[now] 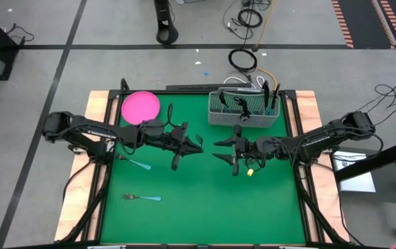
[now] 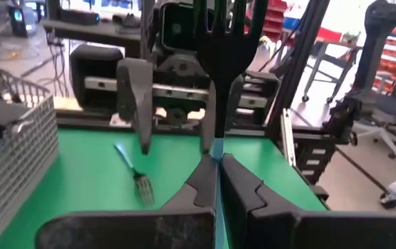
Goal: Sort silverware
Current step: Put the top left black fork into the cutlery rack with the other black forks
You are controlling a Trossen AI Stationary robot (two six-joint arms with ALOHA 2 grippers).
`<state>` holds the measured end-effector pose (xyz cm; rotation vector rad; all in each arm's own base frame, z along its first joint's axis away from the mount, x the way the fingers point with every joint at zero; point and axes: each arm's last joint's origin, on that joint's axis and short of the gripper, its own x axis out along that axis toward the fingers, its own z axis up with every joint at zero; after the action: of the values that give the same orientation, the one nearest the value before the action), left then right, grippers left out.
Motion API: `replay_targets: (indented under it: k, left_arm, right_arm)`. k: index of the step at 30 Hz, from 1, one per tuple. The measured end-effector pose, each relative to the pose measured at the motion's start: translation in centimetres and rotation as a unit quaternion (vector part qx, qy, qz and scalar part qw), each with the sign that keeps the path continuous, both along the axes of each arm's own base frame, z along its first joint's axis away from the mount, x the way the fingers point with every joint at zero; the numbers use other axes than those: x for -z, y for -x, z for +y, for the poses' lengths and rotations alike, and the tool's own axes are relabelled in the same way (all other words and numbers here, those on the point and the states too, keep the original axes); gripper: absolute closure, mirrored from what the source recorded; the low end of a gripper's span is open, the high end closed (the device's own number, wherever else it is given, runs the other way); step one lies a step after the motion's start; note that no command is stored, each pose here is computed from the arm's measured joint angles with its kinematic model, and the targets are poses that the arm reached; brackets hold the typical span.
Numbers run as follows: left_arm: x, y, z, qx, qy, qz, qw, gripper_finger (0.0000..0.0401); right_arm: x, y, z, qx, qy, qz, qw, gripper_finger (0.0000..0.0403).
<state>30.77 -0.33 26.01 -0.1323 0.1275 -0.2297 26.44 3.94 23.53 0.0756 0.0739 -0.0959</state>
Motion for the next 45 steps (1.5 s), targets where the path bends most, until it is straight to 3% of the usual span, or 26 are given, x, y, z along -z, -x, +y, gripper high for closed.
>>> replay_targets:
  k: [9,17,24,30,36,40,45]
  left_arm:
    - [0.7,-2.1,0.1,-0.010,-0.007,-0.018,1.000,0.0400]
    - [-0.3,-4.1,0.1,-0.009,-0.027,-0.038,0.999,0.0400]
    - [0.2,-5.0,0.1,-0.004,-0.039,-0.016,0.999,0.0400]
    - [0.3,-5.0,0.1,-0.007,-0.041,-0.014,0.999,0.0400]
    - [0.4,-5.0,0.2,-0.024,-0.043,-0.007,0.999,0.0400]
    - [0.5,-5.0,0.4,-0.043,-0.045,0.000,0.998,0.0394]
    - [0.7,-5.0,0.4,-0.062,-0.048,0.015,0.997,0.0351]
  right_arm:
    - [-0.1,-0.1,-0.3,-0.016,-0.016,-0.006,1.000,0.0176]
    - [-0.1,-0.1,-0.4,-0.019,-0.014,-0.005,1.000,0.0183]
    - [-0.1,-0.1,-0.7,-0.015,-0.004,-0.004,1.000,0.0199]
    - [0.1,-0.1,-0.7,-0.015,-0.002,0.003,1.000,0.0247]
    - [0.2,-0.2,-1.2,-0.009,-0.005,0.009,1.000,0.0329]
    - [0.2,-0.2,-1.3,0.009,0.021,0.013,1.000,0.0389]
    - [0.3,-0.2,-1.4,0.030,0.029,0.017,0.999,0.0394]
